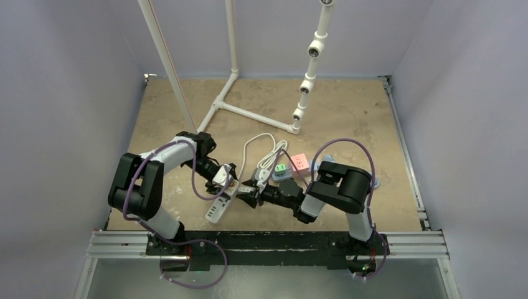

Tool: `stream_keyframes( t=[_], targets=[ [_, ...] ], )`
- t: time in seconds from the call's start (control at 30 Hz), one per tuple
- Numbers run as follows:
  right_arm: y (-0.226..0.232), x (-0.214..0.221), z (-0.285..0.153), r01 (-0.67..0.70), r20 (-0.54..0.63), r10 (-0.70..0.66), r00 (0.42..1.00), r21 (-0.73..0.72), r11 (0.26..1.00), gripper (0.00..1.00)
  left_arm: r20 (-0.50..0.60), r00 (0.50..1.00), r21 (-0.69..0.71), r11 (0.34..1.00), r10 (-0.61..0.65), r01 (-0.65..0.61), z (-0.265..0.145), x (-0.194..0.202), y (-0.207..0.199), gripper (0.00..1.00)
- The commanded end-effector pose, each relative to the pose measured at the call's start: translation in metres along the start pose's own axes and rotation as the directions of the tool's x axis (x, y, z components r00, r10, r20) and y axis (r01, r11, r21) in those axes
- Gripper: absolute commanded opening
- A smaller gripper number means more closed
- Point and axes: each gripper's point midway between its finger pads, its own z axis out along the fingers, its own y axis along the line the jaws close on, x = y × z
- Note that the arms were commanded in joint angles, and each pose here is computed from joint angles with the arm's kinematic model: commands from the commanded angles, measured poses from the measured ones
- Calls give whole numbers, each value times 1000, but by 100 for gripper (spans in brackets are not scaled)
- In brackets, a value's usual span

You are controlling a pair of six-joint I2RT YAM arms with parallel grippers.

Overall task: Insert the plug
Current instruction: Insert the plug into the socket, then place the socket at the center of the board.

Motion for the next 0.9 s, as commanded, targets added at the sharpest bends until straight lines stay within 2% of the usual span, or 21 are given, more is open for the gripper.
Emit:
stream_keyframes(
  t=[0.0, 0.07, 0.1, 0.37, 0.47, 0.57, 0.63, 0.67, 0.73, 0.8, 0.83, 0.87],
  targets=[
    [-20, -93, 0, 4, 274, -33, 961, 106, 994, 75, 48, 997, -71, 996, 59, -55, -5, -16, 24, 0],
    [-22, -92, -7, 1, 264, -34, 964, 123, 992, 97, 9, 998, -84, 994, 64, -63, -9, -8, 27, 0],
    [-22, -93, -11, 1, 259, -34, 965, 125, 992, 99, -13, 998, -90, 994, 62, -63, -11, -3, 29, 0],
    [-32, -102, -52, 61, 145, -92, 985, 207, 976, 99, -197, 980, -165, 985, 13, -46, -36, 39, 57, 0],
    [-37, -120, -70, 50, 128, -85, 988, 251, 967, 99, -238, 971, -177, 983, 7, -50, -49, 53, 63, 0],
    [-58, -128, -87, -21, 84, -12, 996, 378, 925, 99, -301, 953, -168, 983, 27, -80, -62, 68, 61, 0],
    [-76, -135, -98, -89, 66, 66, 996, 483, 871, 99, -333, 942, -154, 984, 33, -89, -69, 75, 56, 0],
    [-85, -135, -104, -119, 52, 109, 993, 535, 836, 99, -350, 936, -139, 986, 43, -97, -72, 79, 52, 2],
    [-98, -135, -116, -166, 32, 187, 982, 621, 766, 99, -380, 924, -122, 987, 50, -104, -80, 86, 43, 13],
    [-106, -131, -128, -193, 13, 256, 967, 693, 695, 99, -394, 918, -123, 987, 44, -100, -86, 89, 37, 19],
    [-108, -127, -135, -194, -5, 287, 958, 726, 660, 99, -399, 916, -118, 988, 44, -99, -89, 89, 33, 25],
    [-110, -116, -148, -190, -31, 333, 942, 770, 609, 99, -401, 915, -117, 989, 41, -95, -91, 89, 29, 35]
  ],
)
